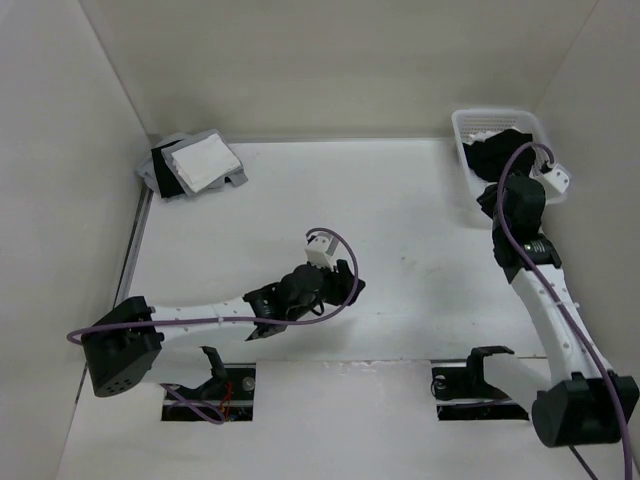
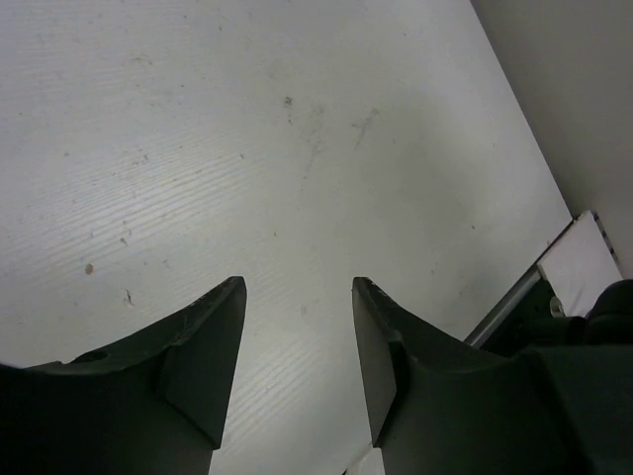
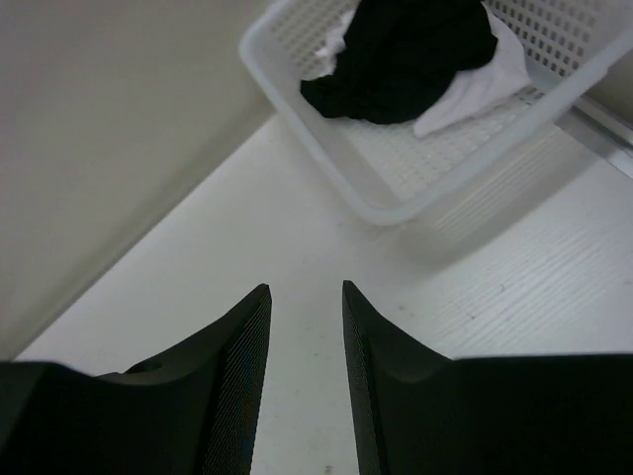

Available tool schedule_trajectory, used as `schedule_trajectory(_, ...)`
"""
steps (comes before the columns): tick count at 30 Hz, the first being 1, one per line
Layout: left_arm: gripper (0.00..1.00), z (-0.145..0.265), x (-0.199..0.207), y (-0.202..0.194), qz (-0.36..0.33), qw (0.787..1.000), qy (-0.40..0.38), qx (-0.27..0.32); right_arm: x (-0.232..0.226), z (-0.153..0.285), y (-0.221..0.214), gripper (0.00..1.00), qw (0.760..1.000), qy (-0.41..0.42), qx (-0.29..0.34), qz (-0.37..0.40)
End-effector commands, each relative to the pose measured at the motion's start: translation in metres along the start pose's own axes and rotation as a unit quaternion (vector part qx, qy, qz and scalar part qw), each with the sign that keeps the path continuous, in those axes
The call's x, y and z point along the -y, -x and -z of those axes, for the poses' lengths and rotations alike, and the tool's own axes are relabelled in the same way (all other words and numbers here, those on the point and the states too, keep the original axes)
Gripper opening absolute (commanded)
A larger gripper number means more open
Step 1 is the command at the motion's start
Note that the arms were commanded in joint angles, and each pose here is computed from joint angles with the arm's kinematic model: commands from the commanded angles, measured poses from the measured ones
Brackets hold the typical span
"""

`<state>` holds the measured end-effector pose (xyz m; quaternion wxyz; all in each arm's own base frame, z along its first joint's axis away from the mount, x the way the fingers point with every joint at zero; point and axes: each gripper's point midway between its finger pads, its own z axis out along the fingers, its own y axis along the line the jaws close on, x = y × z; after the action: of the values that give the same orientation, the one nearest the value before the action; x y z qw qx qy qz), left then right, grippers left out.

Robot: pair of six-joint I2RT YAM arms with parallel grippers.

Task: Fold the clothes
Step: Grab the tank top from the pile

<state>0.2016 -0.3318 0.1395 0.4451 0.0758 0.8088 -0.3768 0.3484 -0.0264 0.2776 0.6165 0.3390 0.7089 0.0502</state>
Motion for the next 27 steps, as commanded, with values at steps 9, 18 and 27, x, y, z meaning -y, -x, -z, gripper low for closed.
schedule_trajectory(9,0.46,-0.007,-0.026,-0.012,-0.029,0.999,0.014,0.009,0.001,-0.098,0.031,0.00,0.999,-0.035,-0.021,0.006)
schedule_trajectory(18,0.45,-0.029,-0.039,-0.024,-0.032,0.999,0.022,0.013,0.063,-0.204,0.022,0.28,0.992,-0.122,-0.037,0.013)
schedule_trajectory(27,0.46,-0.034,-0.079,-0.010,-0.043,0.997,0.061,0.028,0.084,-0.326,0.004,0.50,0.992,-0.107,-0.054,-0.025)
